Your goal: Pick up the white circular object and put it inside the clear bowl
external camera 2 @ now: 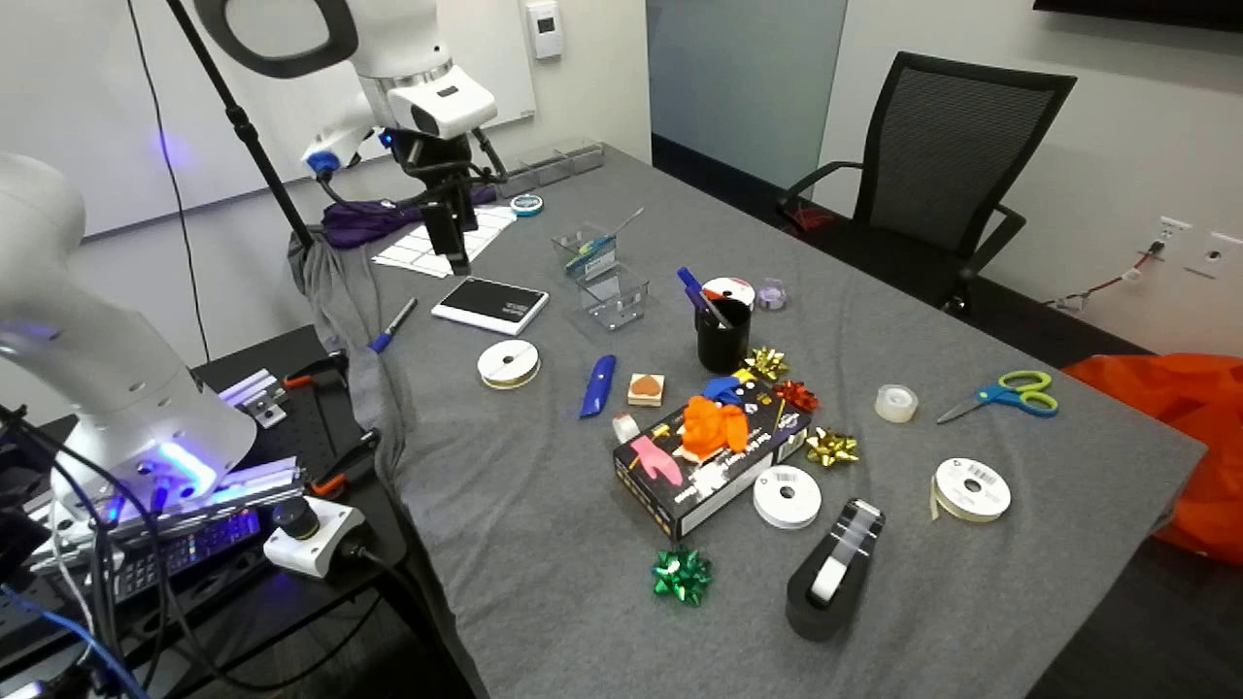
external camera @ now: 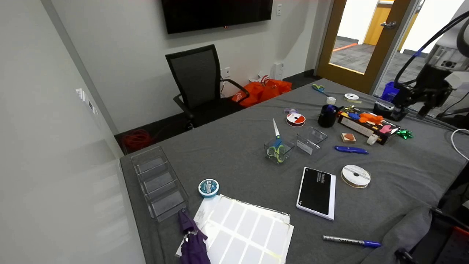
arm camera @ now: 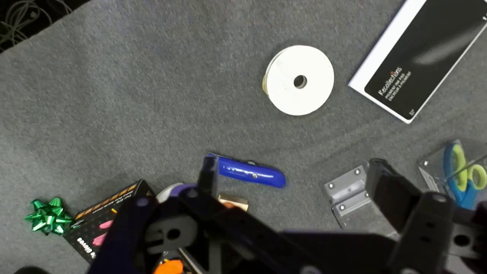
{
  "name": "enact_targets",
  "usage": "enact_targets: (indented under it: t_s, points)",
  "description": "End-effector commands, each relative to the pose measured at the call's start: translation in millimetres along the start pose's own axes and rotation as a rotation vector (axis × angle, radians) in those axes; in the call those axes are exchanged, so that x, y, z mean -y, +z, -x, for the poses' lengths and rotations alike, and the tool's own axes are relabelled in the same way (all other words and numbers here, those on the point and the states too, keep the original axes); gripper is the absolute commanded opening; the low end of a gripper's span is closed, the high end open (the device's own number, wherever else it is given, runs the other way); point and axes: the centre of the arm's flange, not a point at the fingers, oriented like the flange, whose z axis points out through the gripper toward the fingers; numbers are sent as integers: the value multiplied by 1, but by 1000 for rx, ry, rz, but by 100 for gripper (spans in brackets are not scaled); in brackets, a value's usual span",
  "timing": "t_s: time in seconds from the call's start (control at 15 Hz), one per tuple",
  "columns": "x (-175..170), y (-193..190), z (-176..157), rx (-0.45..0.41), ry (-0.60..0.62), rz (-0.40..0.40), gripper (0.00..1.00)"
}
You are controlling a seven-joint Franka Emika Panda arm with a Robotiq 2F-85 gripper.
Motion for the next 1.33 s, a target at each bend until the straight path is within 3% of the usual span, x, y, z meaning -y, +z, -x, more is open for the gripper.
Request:
enact_targets:
  t_s: [0.0, 0.27, 0.33, 0.87, 1.27]
  points:
    - [-5, 39, -8, 23, -82, 17, 100]
    - [-6, 72, -17, -35, -193, 4, 100]
    - [-2, 51, -11, -13, -139, 20, 100]
    - [-2, 53, -13, -18, -143, 22, 100]
    - [-37, 104, 14, -42, -288, -119, 100]
